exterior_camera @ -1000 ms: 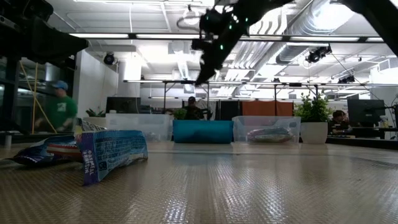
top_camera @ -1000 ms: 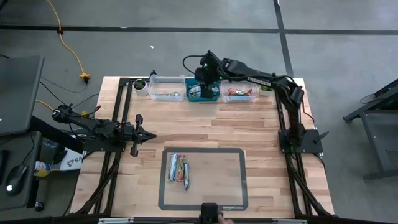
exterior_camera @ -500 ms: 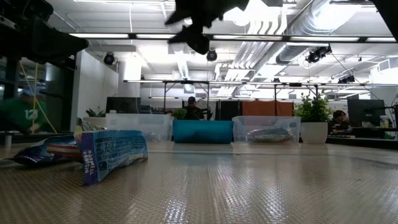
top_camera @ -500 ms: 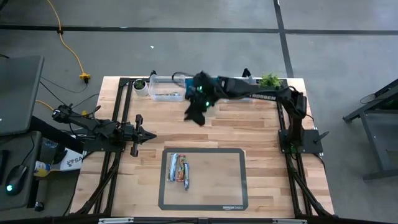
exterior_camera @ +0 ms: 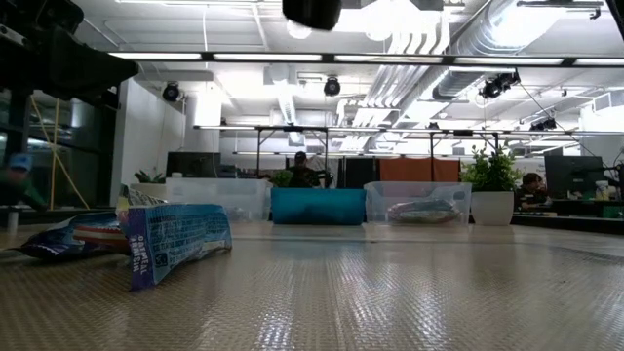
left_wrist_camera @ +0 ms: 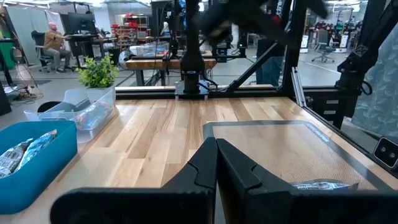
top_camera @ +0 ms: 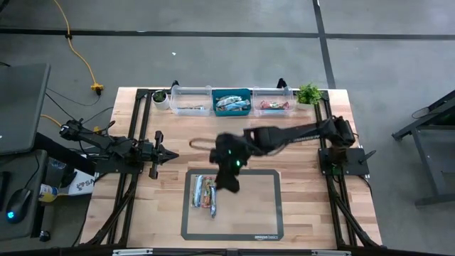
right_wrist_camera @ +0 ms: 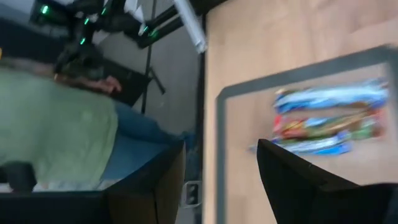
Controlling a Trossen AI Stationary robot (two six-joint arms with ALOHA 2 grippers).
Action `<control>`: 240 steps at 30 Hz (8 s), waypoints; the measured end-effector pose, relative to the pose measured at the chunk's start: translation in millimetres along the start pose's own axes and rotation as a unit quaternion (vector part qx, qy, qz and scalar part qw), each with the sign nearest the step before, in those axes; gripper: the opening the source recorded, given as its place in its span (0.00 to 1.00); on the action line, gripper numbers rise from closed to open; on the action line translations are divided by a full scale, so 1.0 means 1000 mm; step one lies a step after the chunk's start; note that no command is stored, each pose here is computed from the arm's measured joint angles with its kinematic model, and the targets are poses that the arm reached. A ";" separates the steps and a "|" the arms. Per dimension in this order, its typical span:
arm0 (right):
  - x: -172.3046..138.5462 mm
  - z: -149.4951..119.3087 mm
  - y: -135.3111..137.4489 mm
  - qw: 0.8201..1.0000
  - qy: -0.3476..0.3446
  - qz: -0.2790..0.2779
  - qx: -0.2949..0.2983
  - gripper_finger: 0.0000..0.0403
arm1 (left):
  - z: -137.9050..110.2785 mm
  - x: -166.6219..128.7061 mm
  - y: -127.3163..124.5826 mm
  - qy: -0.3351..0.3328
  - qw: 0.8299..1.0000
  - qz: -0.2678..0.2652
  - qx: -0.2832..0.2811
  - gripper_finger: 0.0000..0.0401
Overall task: Pick and place Granola Bars by type
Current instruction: Put the red granola bar into the right transparent bin
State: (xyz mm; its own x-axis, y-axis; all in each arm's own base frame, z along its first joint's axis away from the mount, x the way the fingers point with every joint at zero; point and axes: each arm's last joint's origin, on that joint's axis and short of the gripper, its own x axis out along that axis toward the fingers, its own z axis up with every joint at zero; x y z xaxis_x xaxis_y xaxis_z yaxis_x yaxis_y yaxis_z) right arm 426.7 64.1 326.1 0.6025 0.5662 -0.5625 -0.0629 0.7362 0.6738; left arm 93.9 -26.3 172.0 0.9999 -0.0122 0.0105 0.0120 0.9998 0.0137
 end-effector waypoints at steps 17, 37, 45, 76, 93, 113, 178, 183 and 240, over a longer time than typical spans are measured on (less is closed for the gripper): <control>0.039 -0.036 0.079 0.994 -0.068 0.022 -0.081 0.34 | 0.000 0.000 0.000 0.000 1.000 0.000 0.000 0.00; 0.043 -0.060 0.077 0.933 -0.239 -0.219 0.158 0.26 | 0.000 0.000 0.000 0.000 1.000 0.000 0.000 0.00; 0.048 -0.053 0.054 0.927 -0.218 -0.246 0.181 0.39 | 0.000 0.000 0.000 0.000 1.000 0.000 0.000 0.00; 0.116 -0.033 -0.067 0.912 -0.124 -0.263 0.288 0.62 | 0.000 0.000 0.000 0.000 1.000 0.000 0.000 0.00; 0.131 -0.039 -0.090 0.908 -0.102 -0.289 0.286 0.62 | 0.000 0.000 0.000 0.000 1.000 0.000 0.000 0.00; 0.157 -0.054 -0.092 0.903 -0.103 -0.283 0.307 0.62 | 0.000 0.000 0.000 0.000 1.000 0.000 0.000 0.00; 0.153 -0.039 -0.080 0.938 -0.094 -0.189 0.274 0.19 | 0.000 0.000 0.000 0.000 1.000 0.000 0.000 0.00; 0.145 -0.033 -0.069 0.949 -0.095 -0.165 0.252 0.19 | 0.000 0.000 0.000 0.000 1.000 0.000 0.000 0.00; -0.109 0.026 0.118 0.731 -0.560 -0.281 -0.271 0.19 | 0.000 0.000 0.000 0.000 1.000 0.000 0.000 0.00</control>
State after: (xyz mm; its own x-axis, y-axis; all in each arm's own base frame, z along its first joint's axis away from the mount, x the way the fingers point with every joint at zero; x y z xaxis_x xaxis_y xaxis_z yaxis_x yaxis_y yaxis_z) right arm 374.3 79.5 479.6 0.9091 -0.3165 0.2707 0.3211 0.9466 0.0284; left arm 93.9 -26.3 171.8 0.9999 -0.0120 0.0098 0.0119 0.9998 0.0139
